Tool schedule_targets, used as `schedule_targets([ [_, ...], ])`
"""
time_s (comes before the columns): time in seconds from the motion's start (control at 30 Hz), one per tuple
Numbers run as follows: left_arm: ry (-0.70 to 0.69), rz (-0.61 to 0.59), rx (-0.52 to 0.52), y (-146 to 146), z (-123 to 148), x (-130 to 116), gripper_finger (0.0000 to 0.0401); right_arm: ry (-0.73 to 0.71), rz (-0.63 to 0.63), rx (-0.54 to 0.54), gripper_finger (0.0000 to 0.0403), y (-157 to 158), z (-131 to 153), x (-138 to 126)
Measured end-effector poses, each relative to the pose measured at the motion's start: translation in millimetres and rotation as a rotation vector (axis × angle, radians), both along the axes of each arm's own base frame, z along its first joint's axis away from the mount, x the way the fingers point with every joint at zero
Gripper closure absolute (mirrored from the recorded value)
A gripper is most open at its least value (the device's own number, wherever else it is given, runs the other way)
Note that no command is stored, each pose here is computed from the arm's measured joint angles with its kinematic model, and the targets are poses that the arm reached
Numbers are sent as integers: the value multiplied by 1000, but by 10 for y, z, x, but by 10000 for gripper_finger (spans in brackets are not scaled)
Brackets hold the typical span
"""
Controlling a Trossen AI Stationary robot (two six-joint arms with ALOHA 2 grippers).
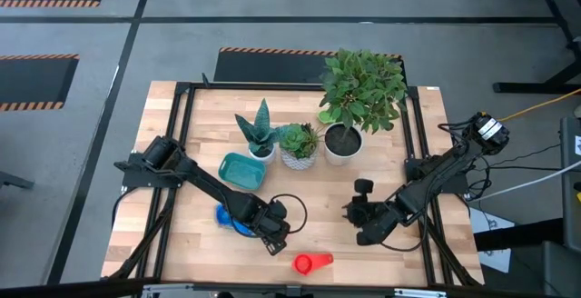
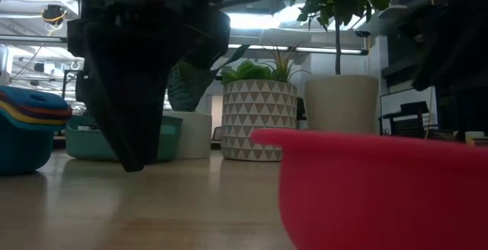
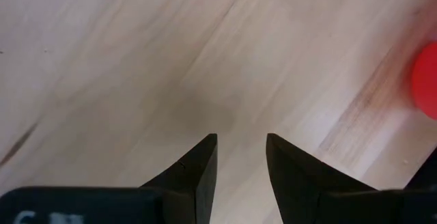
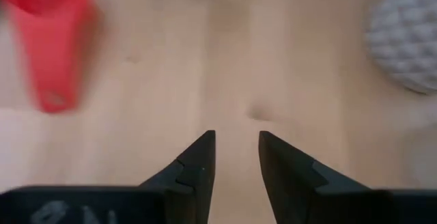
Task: Nest measuring cups in basket
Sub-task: Stack the red measuring cup into the blue measuring cup
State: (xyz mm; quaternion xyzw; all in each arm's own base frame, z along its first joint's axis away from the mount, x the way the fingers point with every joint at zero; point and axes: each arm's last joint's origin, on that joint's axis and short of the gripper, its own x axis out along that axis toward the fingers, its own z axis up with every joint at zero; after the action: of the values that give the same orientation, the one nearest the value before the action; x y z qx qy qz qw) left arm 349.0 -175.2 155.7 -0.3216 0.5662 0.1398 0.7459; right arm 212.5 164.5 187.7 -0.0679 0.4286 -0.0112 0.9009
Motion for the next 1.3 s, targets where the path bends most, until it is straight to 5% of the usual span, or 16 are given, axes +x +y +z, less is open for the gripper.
schedule_targets([
  [0.3,-5,-22,7,2,1,3,282,-138,13,387,286,225,135,151],
  [0.8,-40,-97,23,-8,9,22,282,-163,80,434,286,584,-374,335],
  [1.3,-38,-105,2,-16,12,25,282,25,96,676,286,267,-561,682],
])
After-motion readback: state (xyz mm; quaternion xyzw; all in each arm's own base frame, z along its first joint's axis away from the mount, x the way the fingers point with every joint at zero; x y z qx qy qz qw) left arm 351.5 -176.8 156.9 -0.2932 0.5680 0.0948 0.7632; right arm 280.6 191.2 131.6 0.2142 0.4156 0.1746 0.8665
